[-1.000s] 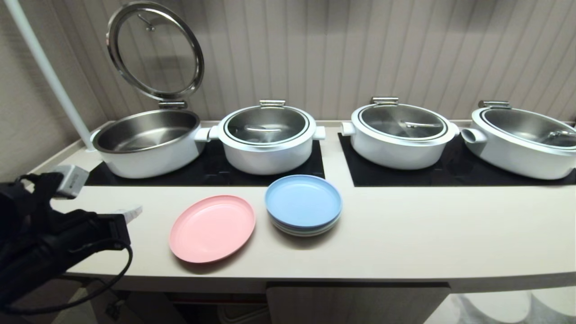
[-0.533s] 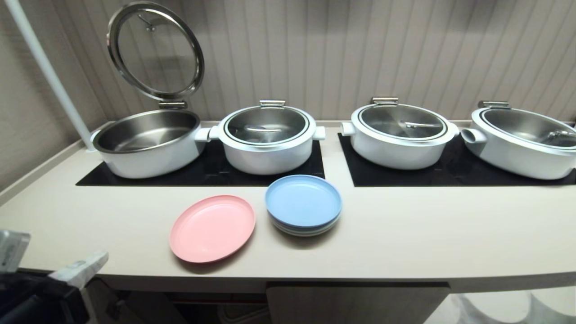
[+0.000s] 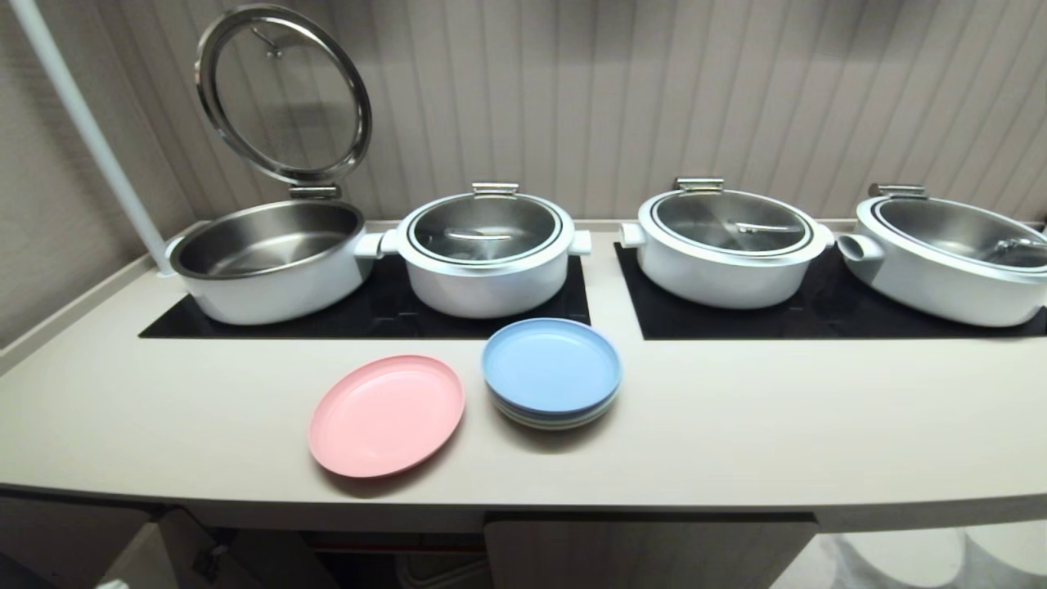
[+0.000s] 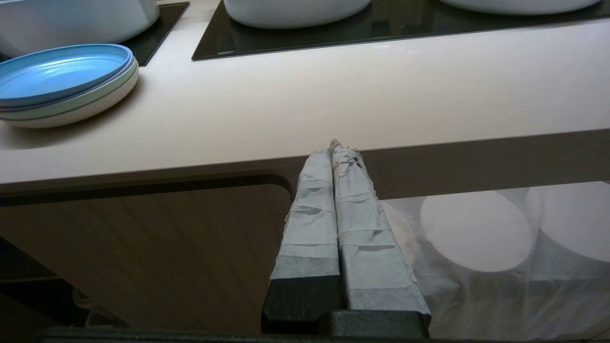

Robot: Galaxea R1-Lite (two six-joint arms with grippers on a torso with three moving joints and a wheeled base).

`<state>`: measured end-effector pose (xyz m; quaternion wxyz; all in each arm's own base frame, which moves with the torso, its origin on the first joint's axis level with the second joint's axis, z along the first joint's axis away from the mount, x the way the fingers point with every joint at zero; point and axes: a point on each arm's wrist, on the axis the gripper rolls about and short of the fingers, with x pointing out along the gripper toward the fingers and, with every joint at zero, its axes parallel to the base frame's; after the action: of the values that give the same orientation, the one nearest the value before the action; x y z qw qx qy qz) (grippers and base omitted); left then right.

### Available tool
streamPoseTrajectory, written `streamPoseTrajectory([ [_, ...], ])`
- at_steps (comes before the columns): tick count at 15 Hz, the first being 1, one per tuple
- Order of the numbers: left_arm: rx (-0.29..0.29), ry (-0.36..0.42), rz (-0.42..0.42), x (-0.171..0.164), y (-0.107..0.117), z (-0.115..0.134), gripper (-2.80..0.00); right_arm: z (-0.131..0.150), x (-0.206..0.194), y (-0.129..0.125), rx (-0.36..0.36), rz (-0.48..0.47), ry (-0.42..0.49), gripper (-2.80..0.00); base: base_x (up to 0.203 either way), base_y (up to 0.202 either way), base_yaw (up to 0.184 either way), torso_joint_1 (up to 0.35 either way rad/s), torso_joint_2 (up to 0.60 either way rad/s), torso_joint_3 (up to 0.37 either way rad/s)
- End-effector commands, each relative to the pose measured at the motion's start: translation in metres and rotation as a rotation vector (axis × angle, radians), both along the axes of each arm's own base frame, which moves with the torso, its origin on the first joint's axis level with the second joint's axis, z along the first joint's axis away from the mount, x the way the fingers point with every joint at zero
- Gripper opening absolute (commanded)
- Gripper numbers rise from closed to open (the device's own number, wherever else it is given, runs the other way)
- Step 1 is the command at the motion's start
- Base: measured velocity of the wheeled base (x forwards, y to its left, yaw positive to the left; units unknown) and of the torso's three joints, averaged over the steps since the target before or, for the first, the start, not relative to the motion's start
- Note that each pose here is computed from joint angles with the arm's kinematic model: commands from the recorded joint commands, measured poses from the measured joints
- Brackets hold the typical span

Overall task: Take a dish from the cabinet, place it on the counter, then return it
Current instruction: Pick up the plate from the table

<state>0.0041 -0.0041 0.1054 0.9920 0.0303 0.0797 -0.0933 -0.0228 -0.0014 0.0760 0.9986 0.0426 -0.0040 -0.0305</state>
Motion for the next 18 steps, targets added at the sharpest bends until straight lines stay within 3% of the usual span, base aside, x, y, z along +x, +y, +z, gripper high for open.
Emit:
streamPoseTrajectory([
  [1, -0.001, -0.109, -0.007, -0.0279, 0.0000, -0.0150, -2.80, 0.0001, 0.0000, 0.0000, 0.001, 0.000, -0.001, -2.80, 0.000, 0.000, 0.000, 0.000, 0.00, 0.000],
  [9, -0.046, -0.101, 0.088, -0.0341, 0.0021, -0.0215, -2.80, -0.0001, 0.0000, 0.0000, 0.001, 0.000, 0.001, -2.80, 0.000, 0.000, 0.000, 0.000, 0.00, 0.000],
  [12, -0.013, -0.104, 0.077, -0.0340, 0.0018, -0.0214, -2.80, 0.0001, 0.0000, 0.0000, 0.001, 0.000, -0.001, -2.80, 0.000, 0.000, 0.000, 0.000, 0.00, 0.000],
  [15, -0.022, -0.103, 0.080, -0.0340, 0.0019, -0.0219, -2.80, -0.0001, 0.0000, 0.0000, 0.001, 0.000, 0.001, -2.80, 0.000, 0.000, 0.000, 0.000, 0.00, 0.000],
  [18, 0.028, -0.113, 0.063, -0.0337, 0.0017, -0.0221, -2.80, 0.0001, 0.0000, 0.0000, 0.001, 0.000, -0.001, -2.80, 0.000, 0.000, 0.000, 0.000, 0.00, 0.000],
])
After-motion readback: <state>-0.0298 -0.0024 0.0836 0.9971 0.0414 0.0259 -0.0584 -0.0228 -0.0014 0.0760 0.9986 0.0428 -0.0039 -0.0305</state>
